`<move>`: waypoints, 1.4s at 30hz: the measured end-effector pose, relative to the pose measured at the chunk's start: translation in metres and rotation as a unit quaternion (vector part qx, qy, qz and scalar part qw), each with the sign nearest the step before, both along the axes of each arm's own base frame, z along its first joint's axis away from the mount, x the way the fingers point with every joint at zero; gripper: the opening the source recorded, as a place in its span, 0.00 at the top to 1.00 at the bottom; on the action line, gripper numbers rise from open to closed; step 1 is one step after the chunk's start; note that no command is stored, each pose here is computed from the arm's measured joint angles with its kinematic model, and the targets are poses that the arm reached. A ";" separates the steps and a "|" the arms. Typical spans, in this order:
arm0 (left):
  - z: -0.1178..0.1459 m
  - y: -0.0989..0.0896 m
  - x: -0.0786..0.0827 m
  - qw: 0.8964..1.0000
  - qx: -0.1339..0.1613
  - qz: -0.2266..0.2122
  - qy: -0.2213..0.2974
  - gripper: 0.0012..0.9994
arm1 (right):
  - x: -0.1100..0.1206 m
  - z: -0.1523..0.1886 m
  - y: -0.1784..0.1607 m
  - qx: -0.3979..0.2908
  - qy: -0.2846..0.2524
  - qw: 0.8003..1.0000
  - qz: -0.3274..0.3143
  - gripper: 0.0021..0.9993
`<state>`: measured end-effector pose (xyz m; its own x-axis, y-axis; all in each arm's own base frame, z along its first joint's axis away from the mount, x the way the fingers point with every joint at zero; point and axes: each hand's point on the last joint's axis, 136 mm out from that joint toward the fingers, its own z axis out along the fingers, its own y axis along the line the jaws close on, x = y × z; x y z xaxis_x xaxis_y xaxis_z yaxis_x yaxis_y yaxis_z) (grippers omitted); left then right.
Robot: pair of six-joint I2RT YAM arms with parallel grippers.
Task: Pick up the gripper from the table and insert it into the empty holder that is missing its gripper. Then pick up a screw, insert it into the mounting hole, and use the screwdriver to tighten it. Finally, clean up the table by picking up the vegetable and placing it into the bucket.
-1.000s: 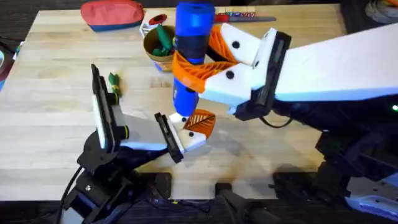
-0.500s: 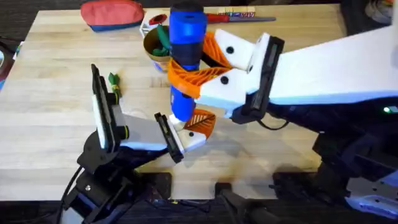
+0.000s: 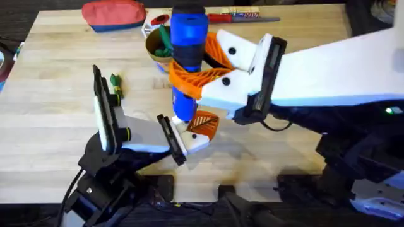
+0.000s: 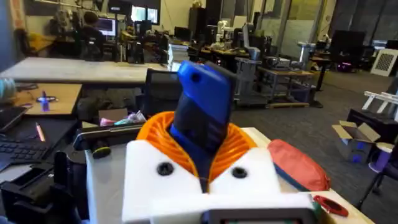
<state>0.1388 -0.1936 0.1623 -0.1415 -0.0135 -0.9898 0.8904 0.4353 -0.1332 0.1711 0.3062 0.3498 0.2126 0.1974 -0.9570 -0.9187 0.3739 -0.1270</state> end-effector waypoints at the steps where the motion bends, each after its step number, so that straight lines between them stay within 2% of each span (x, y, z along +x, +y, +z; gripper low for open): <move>1: 0.000 0.000 0.000 1.000 0.000 0.000 0.000 0.99 | 0.000 0.000 0.000 0.000 0.000 1.000 0.000 1.00; 42: 0.000 0.000 0.000 1.000 0.000 0.000 0.000 0.99 | 0.000 -0.003 0.000 -0.006 0.005 1.000 0.000 1.00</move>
<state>0.1387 -0.1935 0.1624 -0.1422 -0.0134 -0.9898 0.8903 0.4353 -0.1338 0.1710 0.3060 0.3468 0.2033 0.1851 -0.9615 -0.9199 0.3723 -0.1229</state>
